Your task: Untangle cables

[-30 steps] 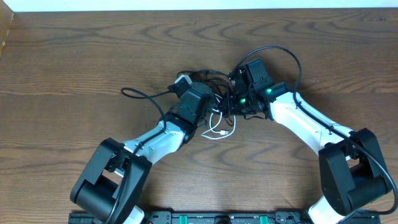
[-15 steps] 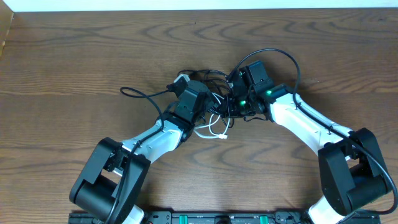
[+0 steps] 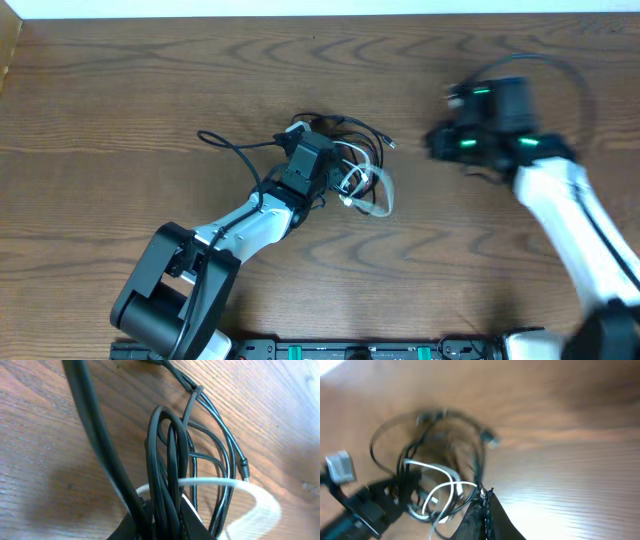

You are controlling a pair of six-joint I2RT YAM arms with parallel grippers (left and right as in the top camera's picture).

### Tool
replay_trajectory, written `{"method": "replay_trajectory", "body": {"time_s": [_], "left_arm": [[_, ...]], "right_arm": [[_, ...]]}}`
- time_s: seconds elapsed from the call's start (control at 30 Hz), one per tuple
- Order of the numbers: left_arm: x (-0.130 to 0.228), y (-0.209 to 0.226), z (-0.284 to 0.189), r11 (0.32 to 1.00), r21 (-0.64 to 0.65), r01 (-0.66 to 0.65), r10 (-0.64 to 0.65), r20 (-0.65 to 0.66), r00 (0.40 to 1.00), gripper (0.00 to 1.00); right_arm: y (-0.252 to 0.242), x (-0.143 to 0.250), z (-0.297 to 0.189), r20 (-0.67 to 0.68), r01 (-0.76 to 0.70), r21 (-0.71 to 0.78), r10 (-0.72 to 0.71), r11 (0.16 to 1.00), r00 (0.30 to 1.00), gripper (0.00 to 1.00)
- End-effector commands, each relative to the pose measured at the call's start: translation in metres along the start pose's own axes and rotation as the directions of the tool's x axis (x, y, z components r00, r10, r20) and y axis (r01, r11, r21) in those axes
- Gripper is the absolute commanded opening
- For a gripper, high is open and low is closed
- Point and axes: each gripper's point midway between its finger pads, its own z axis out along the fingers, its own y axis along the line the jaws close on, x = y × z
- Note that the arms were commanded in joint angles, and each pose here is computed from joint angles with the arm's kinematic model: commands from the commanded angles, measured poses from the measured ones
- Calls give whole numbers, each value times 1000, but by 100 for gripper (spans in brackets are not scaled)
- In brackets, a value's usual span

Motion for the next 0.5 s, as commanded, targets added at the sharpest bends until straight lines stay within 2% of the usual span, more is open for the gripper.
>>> {"method": "replay_trajectory", "body": {"time_s": [0.0,0.1,0.13,0.2,0.3,0.33,0.4,0.47], "left_arm": [[-5,-2,-5,999,2,-46,46,12,999,12],[-5,-2,-5,999,3,-46,46,12,999,11],[-5,-3,-5,999,5,-48,48,8,999,8],[-1,-9,-5,994,41,-102,103,-13,995,8],[17,-44,-11,924,245,-292,316,-65,947,7],[29,-64,-19,855,379,-355,411,-77,908,8],[43,-82,-30,775,507,-377,481,-86,872,8],[52,-90,-38,730,571,-376,514,-95,853,8]], "right_arm": [[-25,-19,-39,114,-30,90,19,996,993,1],[-41,-27,-67,179,-76,123,53,989,982,1],[-39,-27,-71,181,-79,102,60,992,982,1],[-24,-20,-73,145,-30,24,26,999,989,1],[0,1,-64,56,63,-108,-57,992,997,25],[11,14,-56,13,113,-175,-113,978,994,32],[23,29,-44,-18,185,-250,-195,951,981,41],[32,45,-31,-39,251,-322,-278,913,960,49]]}}
